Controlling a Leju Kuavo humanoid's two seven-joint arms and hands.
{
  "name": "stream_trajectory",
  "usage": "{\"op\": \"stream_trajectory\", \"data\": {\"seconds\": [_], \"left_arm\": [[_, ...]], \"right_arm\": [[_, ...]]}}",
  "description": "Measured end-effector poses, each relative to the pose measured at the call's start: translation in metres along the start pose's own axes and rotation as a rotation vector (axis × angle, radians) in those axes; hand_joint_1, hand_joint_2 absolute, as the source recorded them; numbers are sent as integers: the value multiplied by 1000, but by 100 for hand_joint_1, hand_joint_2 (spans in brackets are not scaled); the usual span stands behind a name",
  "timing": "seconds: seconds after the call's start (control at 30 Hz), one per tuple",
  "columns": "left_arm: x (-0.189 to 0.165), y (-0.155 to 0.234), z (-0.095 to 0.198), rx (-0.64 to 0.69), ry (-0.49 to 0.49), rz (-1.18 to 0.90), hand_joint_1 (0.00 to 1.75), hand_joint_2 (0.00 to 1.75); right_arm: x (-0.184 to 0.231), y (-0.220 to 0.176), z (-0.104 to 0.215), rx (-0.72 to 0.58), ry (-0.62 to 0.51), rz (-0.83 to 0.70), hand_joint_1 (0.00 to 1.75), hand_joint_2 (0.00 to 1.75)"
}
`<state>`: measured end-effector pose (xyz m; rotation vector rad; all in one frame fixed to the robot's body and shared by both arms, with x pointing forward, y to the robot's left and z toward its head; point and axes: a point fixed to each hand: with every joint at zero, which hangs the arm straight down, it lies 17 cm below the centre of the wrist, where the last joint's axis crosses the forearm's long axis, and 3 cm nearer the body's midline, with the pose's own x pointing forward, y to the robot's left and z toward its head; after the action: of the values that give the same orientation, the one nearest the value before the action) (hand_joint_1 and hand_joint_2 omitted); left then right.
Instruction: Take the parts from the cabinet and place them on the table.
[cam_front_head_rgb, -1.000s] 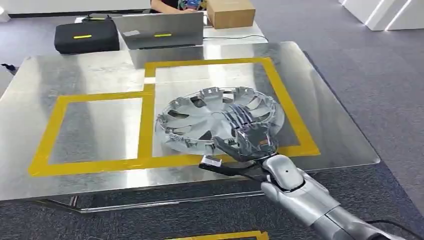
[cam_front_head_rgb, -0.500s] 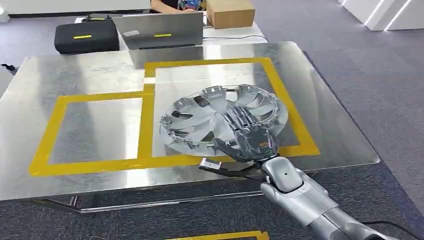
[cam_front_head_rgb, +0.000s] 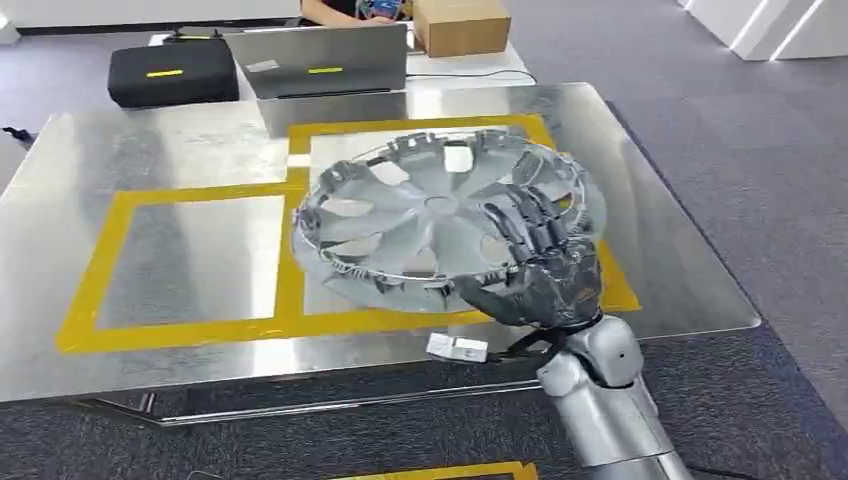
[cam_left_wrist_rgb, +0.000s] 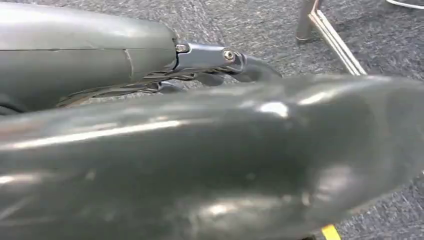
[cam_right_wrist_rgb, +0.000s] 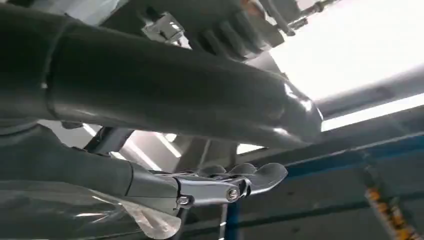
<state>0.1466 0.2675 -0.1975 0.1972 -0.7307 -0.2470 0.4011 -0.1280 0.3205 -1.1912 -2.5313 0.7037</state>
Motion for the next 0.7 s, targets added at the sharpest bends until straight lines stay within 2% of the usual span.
{"op": "stream_trajectory", "data": {"seconds": [0.27,0.47,0.7], "left_arm": [[1,-1,0,-9,-8,-10,0,0],[3,-1,1,-12,-20,-18,0,0],[5,1,-1,-9,-19,-18,0,0]], "right_arm": [[-15,-31,-9,-92,65,23,0,0],[-22,-73,-19,-220,94,12,0,0],[-23,-84,-24,-249,88,22,0,0]]}}
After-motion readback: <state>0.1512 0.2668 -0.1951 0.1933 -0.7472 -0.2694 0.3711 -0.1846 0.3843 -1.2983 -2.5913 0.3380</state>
